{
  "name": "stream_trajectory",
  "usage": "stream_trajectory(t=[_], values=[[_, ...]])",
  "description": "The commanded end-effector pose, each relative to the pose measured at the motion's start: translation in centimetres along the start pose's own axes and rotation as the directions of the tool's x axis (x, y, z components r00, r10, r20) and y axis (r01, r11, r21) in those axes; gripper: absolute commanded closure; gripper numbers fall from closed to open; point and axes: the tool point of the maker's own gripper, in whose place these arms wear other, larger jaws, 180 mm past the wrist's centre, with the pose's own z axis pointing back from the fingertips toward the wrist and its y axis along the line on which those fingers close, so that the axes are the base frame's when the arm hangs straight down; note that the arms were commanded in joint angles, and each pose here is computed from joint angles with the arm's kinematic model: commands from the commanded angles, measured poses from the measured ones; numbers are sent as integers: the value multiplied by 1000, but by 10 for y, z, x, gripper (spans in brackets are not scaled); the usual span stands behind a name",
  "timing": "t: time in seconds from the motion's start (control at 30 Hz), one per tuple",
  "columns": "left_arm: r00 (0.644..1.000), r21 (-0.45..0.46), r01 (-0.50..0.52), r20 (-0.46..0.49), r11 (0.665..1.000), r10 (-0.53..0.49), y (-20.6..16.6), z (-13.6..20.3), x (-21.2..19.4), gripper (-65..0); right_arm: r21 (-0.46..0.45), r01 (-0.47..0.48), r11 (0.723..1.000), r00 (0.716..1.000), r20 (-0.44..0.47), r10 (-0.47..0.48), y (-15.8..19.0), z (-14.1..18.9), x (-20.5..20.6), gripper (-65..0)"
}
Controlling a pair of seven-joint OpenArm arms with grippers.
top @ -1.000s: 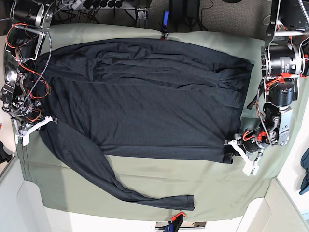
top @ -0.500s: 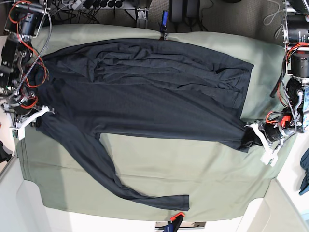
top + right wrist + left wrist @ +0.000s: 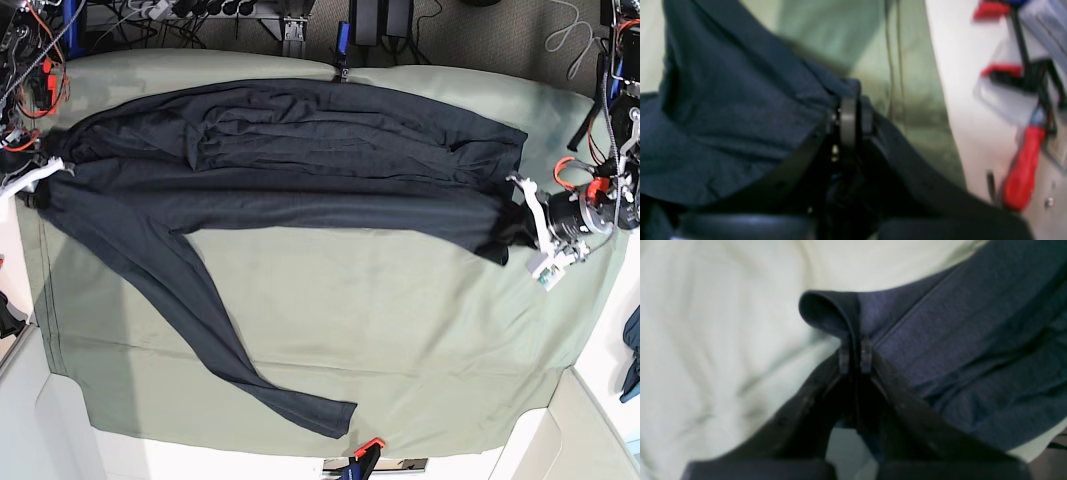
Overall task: Fold the T-shirt properly
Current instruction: 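Fold the hem up over the body toward the collar, then grasp the loose sleeve with the right gripper and lay it onto the shirt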
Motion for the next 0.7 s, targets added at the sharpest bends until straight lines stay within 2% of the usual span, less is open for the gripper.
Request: stream_trajectory(t=[0.0, 0.07, 0.1, 0.17, 0.23, 0.4, 0.53, 0.6, 0.67], values=[[1000, 6, 14, 7, 1000, -14, 5, 5, 4, 0, -9, -9, 1000, 999, 47, 10, -5, 4, 16, 0], [1000, -11, 3, -14, 1000, -3, -3, 2, -6, 0, 3, 3, 1000, 999, 40, -4, -4, 3, 14, -13], [1000, -15, 0, -19, 1000, 0, -6, 0, -9, -18, 13, 12, 1000, 999, 45, -13, -2, 3, 15, -88], [1000, -13, 3, -24, 1000, -3, -7, -2, -11, -114, 30, 40, 999, 997, 62, -41, 1, 3, 19, -231], [1000, -12, 4, -19, 1000, -5, -7, -2, -10, -181, 38, 59, 998, 994, 86, -62, 2, 3, 26, -302], [999, 25, -21, -25, 999, 22, 0, -1, -11, -198, 118, 99, 988, 968, 219, -123, 17, 2, 71, -308], [1000, 19, -30, -5, 999, 30, 0, 0, -7, -198, 220, 108, 969, 933, 315, -176, 51, -2, 117, -308], [999, 6, -31, 8, 1000, 31, -3, 0, -3, -198, 270, 72, 960, 933, 323, -160, 81, -9, 131, -308], [999, 1, -31, 11, 1000, 31, -4, 1, -2, -198, 294, 10, 956, 948, 301, -103, 115, -23, 134, -308]])
